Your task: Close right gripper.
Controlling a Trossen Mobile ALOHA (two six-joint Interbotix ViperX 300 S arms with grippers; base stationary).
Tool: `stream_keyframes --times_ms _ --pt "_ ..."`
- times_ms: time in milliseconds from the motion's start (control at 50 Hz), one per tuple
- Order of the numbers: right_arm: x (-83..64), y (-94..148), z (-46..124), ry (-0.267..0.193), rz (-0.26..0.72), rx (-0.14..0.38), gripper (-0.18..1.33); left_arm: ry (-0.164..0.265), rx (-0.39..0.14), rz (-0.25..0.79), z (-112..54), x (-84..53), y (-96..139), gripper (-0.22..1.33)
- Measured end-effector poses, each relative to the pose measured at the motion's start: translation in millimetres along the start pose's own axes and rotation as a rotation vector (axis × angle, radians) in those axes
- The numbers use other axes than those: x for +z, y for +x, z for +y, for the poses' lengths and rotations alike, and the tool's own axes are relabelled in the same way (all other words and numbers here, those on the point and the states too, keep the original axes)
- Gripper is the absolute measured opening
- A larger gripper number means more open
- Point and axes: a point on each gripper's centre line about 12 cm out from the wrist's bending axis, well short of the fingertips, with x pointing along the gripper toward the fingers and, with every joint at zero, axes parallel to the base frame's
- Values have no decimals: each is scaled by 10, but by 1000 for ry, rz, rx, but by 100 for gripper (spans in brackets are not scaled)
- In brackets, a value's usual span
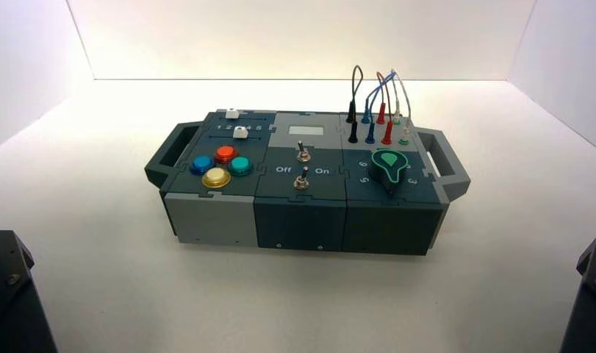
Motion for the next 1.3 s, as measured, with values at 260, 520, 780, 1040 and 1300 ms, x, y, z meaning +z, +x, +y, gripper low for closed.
stream_keyframes --times_ms 260,520,780,1040,1300 --pt "6 -2 -1 0 -2 -1 133 0 -3 31 -3 -36 48 132" --pt "1 1 1 1 3 1 133 0 -2 43 0 -51 62 132" --pt "-31 19 2 1 32 3 133 1 -3 64 1 -74 108 132" --pt "-108 107 -1 3 128 4 58 0 -3 80 1 -98 135 132" --pt "-133 107 2 -14 201 8 -14 0 -3 86 2 -101 148 132"
